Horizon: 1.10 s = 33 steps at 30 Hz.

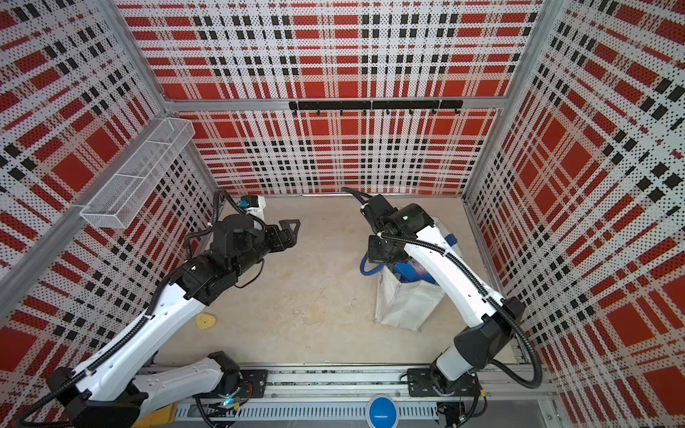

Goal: Take out the compass set from the canvas bag
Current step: Move the canvas bag to the center of the board.

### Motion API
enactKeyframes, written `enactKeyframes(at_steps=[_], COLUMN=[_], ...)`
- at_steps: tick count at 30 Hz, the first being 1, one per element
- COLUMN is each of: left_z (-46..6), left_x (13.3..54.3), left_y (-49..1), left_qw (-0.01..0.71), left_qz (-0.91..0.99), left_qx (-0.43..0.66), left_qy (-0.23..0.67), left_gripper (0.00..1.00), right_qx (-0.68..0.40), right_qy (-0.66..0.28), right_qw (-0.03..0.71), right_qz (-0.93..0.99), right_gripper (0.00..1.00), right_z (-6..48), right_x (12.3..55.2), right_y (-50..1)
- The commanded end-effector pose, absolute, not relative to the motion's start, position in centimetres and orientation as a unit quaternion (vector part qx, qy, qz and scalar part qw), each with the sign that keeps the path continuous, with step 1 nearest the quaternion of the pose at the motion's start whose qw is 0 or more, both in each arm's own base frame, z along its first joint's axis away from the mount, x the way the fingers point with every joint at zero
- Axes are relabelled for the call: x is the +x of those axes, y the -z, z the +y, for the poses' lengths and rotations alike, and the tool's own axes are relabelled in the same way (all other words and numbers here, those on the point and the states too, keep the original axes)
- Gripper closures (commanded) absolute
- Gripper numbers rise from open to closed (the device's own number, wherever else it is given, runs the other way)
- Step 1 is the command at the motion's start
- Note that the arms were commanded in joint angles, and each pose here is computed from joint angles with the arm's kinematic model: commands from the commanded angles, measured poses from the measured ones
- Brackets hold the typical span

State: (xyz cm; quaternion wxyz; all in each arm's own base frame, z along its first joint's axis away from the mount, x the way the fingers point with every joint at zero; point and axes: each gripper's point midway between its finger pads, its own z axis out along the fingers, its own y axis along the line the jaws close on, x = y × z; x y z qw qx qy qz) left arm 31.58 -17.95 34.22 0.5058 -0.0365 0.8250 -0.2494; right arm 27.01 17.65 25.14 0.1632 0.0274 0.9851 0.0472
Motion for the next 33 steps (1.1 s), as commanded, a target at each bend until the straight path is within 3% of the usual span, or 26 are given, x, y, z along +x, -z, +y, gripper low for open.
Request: enactKeyframes(at_steps=[1,3,5,15,26,33], left_z=[-19.7,-21.0,-22.9,-34.4,-41.0,-43.3], left_x=[30.3,29.6,28.7,25.9,28.6,30.6], left_y=[-33.9,-33.5,-33.5,-30.2,-25.3,-22.1], left_qw=[0.470,0.448,0.434,0.350,0.293,0.271], left_qz=[0.831,0.836,0.837,0.865,0.898,0.910], left_qx=[-0.016,-0.007,0.011,0.083,0.118,0.130], left_qy=[0.297,0.317,0.332,0.351,0.307,0.284], left_gripper=[0.17,0.17,0.17,0.13,0.13,0.22], right_qx=[0.074,0.080,0.089,0.172,0.175,0.174], right_qy=[-0.097,-0.103,-0.100,0.003,0.013,-0.005], right_qw=[0.226,0.253,0.262,0.252,0.197,0.169], right_qz=[0.966,0.959,0.956,0.952,0.965,0.970], right_gripper=[0.63,0.46,0.37,0.26,0.25,0.39], right_z=[17.9,16.9,15.4,1.4,-1.9,-1.6], right_x=[27.5,27.5,27.5,28.0,29.7,30.9], right_y=[-28.7,-30.6,-31.6,-31.1,-25.0,-21.0])
